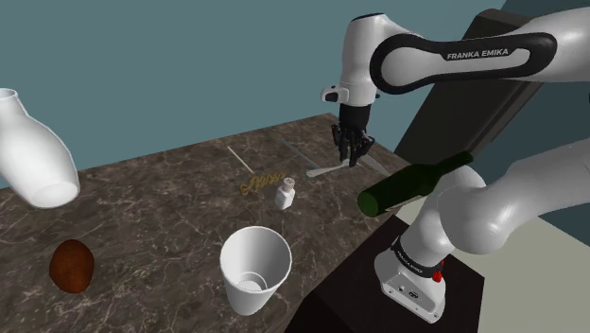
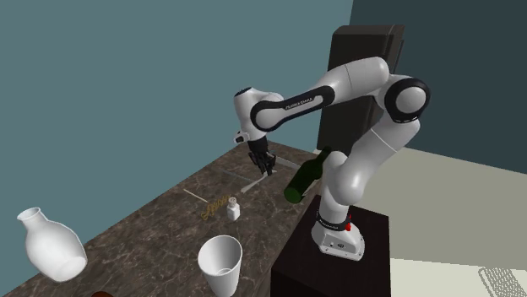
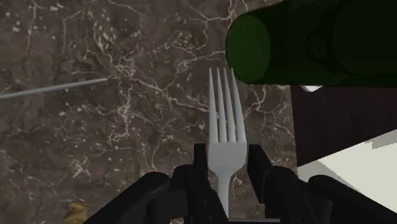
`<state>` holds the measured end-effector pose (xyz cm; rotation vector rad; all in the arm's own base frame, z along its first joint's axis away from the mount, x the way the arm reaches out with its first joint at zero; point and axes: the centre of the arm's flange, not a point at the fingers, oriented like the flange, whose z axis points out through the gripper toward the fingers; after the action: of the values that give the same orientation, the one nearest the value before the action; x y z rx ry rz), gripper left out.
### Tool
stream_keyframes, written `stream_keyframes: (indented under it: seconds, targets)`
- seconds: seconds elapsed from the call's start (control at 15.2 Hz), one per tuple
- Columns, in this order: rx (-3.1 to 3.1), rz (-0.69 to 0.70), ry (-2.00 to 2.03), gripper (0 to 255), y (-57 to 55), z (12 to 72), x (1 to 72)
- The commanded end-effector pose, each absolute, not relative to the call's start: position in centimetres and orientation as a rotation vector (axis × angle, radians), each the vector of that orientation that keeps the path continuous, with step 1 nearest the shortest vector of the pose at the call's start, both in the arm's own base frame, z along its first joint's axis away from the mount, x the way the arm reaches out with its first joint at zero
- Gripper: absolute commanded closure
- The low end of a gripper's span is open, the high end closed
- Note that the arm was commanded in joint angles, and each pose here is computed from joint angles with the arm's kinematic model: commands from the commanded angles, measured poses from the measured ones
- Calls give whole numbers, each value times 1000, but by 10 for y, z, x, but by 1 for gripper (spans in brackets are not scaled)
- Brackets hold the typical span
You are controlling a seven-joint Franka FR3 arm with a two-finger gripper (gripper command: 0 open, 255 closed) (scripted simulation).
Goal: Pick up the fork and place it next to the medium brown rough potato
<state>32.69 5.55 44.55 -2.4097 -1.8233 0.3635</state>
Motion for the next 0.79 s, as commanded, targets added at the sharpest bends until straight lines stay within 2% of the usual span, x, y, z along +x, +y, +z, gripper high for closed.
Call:
stream_keyframes:
  seconds: [0.0, 0.73]
  targets:
    - [-2410, 362, -1821, 255, 82, 449, 333]
    - [-2410, 362, -1821, 255, 225, 450, 362]
